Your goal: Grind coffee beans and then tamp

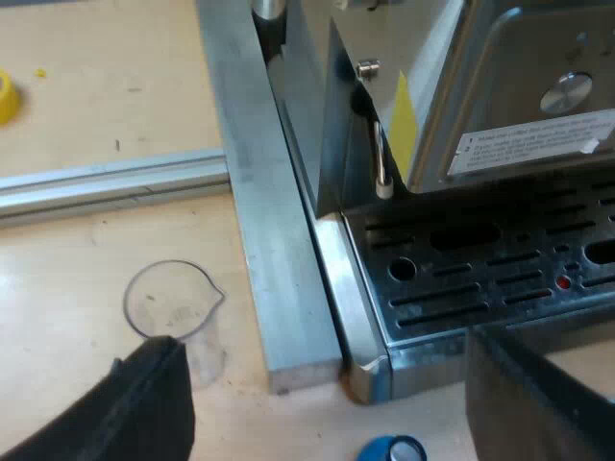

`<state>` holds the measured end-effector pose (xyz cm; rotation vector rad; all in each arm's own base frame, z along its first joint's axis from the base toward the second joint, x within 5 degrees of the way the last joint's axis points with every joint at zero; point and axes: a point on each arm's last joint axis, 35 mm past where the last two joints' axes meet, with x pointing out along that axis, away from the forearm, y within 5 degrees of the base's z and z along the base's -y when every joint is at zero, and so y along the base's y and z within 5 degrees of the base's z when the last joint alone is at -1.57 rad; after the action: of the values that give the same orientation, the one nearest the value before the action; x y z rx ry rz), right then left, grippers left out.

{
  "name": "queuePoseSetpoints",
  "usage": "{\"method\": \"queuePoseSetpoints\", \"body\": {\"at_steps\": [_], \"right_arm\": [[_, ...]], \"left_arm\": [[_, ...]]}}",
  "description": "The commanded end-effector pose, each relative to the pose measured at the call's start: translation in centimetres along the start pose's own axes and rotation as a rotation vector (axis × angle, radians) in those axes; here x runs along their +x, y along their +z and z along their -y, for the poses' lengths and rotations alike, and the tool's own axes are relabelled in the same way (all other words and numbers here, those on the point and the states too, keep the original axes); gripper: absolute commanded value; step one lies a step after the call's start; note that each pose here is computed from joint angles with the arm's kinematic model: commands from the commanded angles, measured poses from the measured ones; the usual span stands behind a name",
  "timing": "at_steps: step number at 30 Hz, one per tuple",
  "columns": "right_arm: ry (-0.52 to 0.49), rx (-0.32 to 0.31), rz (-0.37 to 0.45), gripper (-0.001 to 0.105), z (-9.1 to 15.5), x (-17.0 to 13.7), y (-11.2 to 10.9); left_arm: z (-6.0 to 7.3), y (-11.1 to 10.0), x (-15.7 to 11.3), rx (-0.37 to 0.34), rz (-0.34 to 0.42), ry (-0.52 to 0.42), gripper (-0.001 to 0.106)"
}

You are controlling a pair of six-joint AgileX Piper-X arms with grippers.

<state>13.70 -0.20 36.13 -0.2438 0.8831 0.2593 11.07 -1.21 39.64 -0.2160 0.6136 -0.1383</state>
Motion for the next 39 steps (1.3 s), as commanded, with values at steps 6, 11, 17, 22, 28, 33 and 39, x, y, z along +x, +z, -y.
{"method": "queuePoseSetpoints", "body": {"at_steps": [6,11,17,22,28,33,39], "right_arm": [[-0.032,-0.066,0.138,0.072,-2.0,-5.0,-2.8],[-0.047,-0.042,0.255,0.072,-3.3,-7.7,-4.8],[-0.093,-0.018,0.398,0.072,-4.9,-10.5,-7.7],[-0.146,-0.045,0.542,0.072,-6.4,-12.8,-10.8],[-0.21,-0.039,0.618,0.072,-7.3,-13.8,-12.9],[-0.209,-0.001,0.589,0.072,-7.2,-13.4,-13.1],[-0.222,-0.004,0.633,0.072,-6.5,-12.0,-12.0]], "left_arm": [[0.2,-1.9,-6.3,0.024,0.232,0.03,0.063],[0.0,-4.5,-10.0,0.067,0.347,0.077,0.063],[-0.3,-8.0,-13.5,0.071,0.46,0.082,0.063],[-0.5,-9.8,-14.6,0.079,0.484,0.081,0.063],[-0.5,-9.9,-14.6,0.095,0.476,0.09,0.063],[-0.8,-10.7,-14.7,0.088,0.4,0.116,0.063],[-1.2,-10.5,-14.0,0.07,0.415,0.209,0.063]]}}
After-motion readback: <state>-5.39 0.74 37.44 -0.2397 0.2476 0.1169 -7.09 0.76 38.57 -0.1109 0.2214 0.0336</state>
